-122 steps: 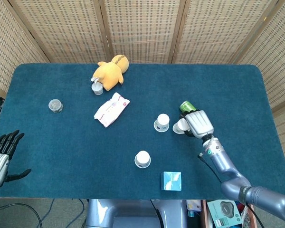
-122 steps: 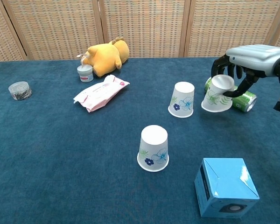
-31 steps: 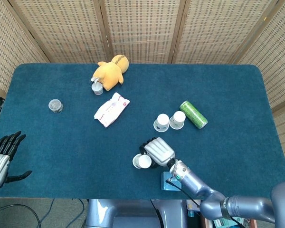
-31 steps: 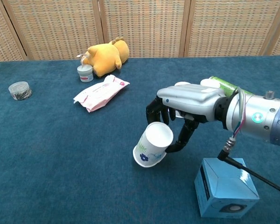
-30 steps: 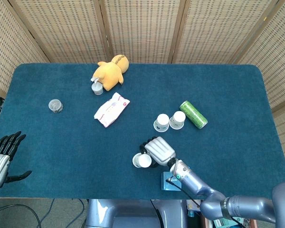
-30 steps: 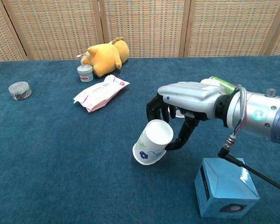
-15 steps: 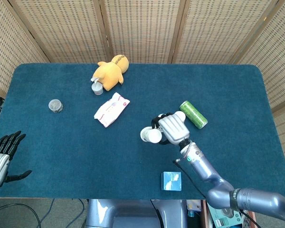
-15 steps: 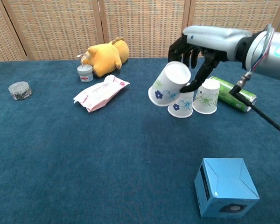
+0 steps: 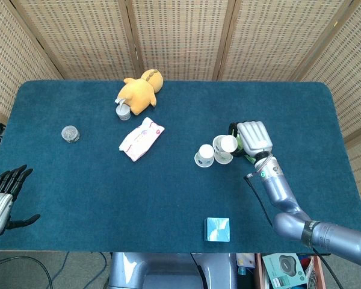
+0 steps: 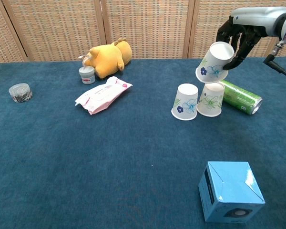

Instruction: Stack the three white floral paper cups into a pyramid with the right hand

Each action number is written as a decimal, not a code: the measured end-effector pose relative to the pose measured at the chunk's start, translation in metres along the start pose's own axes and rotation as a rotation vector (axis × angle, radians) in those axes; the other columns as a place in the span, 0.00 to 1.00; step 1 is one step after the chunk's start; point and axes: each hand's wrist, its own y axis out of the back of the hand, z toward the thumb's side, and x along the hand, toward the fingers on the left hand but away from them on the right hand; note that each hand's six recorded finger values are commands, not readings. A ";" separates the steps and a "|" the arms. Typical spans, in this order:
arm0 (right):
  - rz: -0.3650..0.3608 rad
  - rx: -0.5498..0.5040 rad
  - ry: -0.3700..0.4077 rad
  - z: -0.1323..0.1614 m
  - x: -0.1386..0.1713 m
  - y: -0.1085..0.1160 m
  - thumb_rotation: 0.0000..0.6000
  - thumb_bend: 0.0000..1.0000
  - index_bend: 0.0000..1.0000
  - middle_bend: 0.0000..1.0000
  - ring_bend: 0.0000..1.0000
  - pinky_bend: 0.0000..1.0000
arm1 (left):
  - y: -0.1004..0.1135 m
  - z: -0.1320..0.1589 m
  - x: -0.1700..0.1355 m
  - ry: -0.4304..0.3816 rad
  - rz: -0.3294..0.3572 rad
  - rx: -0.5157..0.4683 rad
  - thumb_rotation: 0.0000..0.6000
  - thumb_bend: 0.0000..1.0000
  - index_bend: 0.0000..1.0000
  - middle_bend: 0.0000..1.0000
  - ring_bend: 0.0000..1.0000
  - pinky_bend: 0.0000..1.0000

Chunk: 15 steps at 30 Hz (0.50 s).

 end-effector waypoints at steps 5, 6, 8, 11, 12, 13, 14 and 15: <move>0.016 -0.013 -0.015 -0.002 -0.002 -0.002 1.00 0.38 0.54 0.57 0.47 0.46 | 0.000 -0.001 0.001 0.005 -0.001 0.000 1.00 0.09 0.00 0.00 0.00 0.00; 0.022 -0.016 -0.018 -0.002 -0.002 -0.003 1.00 0.38 0.54 0.57 0.47 0.46 | 0.000 -0.001 0.001 0.006 0.000 0.001 1.00 0.09 0.00 0.00 0.00 0.00; 0.032 -0.024 -0.019 -0.002 -0.002 -0.005 1.00 0.38 0.54 0.57 0.47 0.46 | 0.000 -0.001 0.001 0.007 0.000 0.000 1.00 0.09 0.00 0.00 0.00 0.00; 0.043 -0.029 -0.017 0.000 -0.002 -0.008 1.00 0.38 0.54 0.56 0.47 0.46 | -0.001 -0.001 0.001 0.008 -0.002 0.000 1.00 0.09 0.00 0.00 0.00 0.00; 0.045 -0.027 -0.018 0.000 -0.003 -0.009 1.00 0.38 0.54 0.56 0.47 0.46 | 0.000 -0.001 0.001 0.008 -0.001 -0.001 1.00 0.09 0.00 0.00 0.00 0.00; 0.045 -0.026 -0.019 0.000 -0.003 -0.010 1.00 0.38 0.54 0.56 0.47 0.46 | 0.000 -0.001 0.001 0.008 -0.001 -0.001 1.00 0.09 0.00 0.00 0.00 0.00; 0.045 -0.026 -0.019 0.000 -0.003 -0.010 1.00 0.38 0.54 0.56 0.47 0.46 | 0.000 -0.001 0.001 0.008 -0.001 -0.002 1.00 0.09 0.00 0.00 0.00 0.00; 0.046 -0.025 -0.020 0.000 -0.003 -0.011 1.00 0.38 0.54 0.56 0.47 0.46 | 0.000 -0.002 0.001 0.009 -0.001 -0.002 1.00 0.09 0.00 0.00 0.00 0.00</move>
